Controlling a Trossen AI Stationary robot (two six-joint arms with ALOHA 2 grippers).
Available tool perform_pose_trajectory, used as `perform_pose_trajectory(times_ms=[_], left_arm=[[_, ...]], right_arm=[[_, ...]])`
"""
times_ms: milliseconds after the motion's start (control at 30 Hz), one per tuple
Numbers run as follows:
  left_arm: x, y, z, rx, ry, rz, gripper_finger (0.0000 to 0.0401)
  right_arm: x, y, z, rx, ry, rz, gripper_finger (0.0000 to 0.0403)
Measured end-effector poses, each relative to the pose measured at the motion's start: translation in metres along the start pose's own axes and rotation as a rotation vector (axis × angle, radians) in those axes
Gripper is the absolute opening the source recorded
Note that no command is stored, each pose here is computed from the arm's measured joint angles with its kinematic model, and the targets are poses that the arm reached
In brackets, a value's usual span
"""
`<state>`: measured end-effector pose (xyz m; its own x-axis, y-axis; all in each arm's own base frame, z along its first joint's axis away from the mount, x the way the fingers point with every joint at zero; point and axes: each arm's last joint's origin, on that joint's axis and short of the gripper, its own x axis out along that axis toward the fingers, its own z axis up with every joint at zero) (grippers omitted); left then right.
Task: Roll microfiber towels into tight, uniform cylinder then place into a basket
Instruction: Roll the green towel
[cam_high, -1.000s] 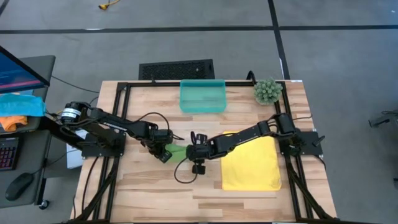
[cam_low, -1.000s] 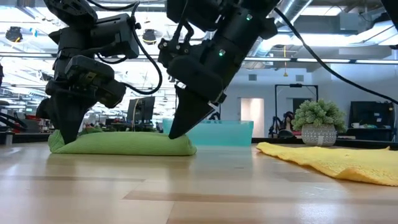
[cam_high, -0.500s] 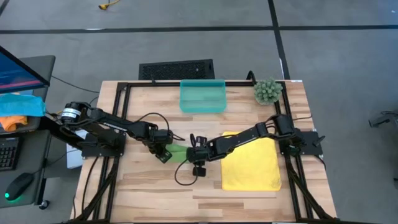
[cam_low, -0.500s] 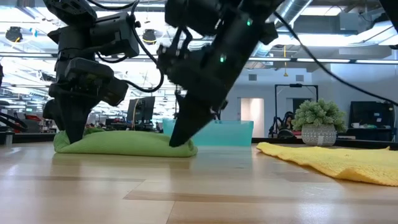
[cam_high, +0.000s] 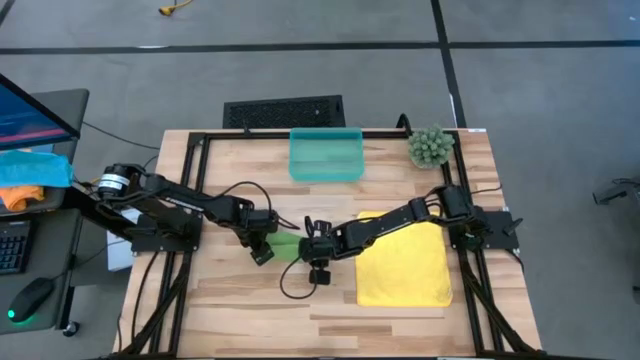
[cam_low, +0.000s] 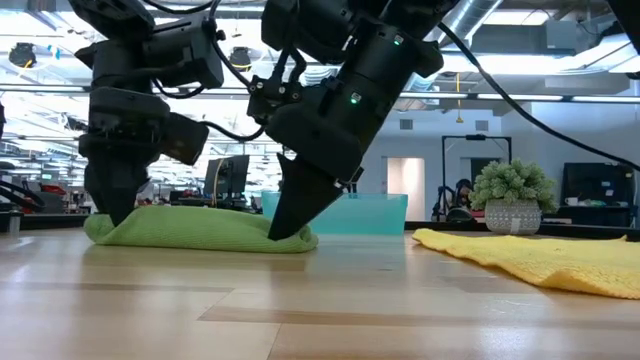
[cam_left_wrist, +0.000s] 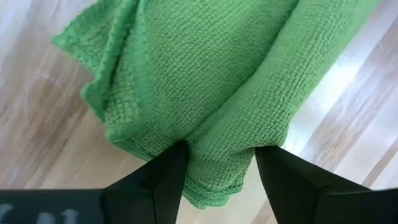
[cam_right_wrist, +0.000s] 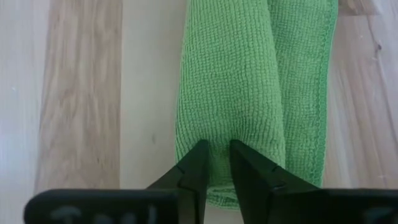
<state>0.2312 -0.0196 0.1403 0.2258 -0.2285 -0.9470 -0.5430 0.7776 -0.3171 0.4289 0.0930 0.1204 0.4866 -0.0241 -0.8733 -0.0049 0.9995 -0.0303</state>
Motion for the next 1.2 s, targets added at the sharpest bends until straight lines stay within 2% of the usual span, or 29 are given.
perform_pose_trajectory(times_ms=[200, 433, 533, 667, 833, 933, 1033, 1200], left_arm=[[-0.008, -0.002, -0.007, 0.060, -0.067, 0.080, 0.0186], [-0.035, -0.008, -0.029, 0.129, -0.179, 0.143, 0.0177], [-0.046, -0.019, -0.042, 0.231, -0.249, 0.121, 0.0176], [-0.051, -0.037, -0.061, 0.438, -0.368, 0.122, 0.0176], [-0.041, -0.061, -0.080, 0.723, -0.475, 0.168, 0.0176], [-0.026, -0.070, -0.085, 0.829, -0.489, 0.217, 0.0176], [-0.007, -0.071, -0.084, 0.863, -0.453, 0.300, 0.0176], [0.015, -0.064, -0.078, 0.837, -0.436, 0.459, 0.0176]], right_arm=[[0.000, 0.000, -0.001, -0.002, 0.010, 0.000, 0.0078], [0.000, 0.000, -0.002, -0.002, 0.015, 0.000, 0.0075], [0.000, 0.000, -0.002, -0.002, 0.015, 0.000, 0.0075], [0.000, 0.000, -0.002, -0.002, 0.015, 0.000, 0.0075], [0.000, 0.000, -0.002, -0.002, 0.015, 0.000, 0.0075], [0.001, 0.000, -0.002, -0.002, 0.014, 0.000, 0.0075], [0.001, 0.000, -0.002, -0.002, 0.013, 0.000, 0.0075], [0.001, 0.000, -0.002, -0.002, 0.012, 0.001, 0.0075]])
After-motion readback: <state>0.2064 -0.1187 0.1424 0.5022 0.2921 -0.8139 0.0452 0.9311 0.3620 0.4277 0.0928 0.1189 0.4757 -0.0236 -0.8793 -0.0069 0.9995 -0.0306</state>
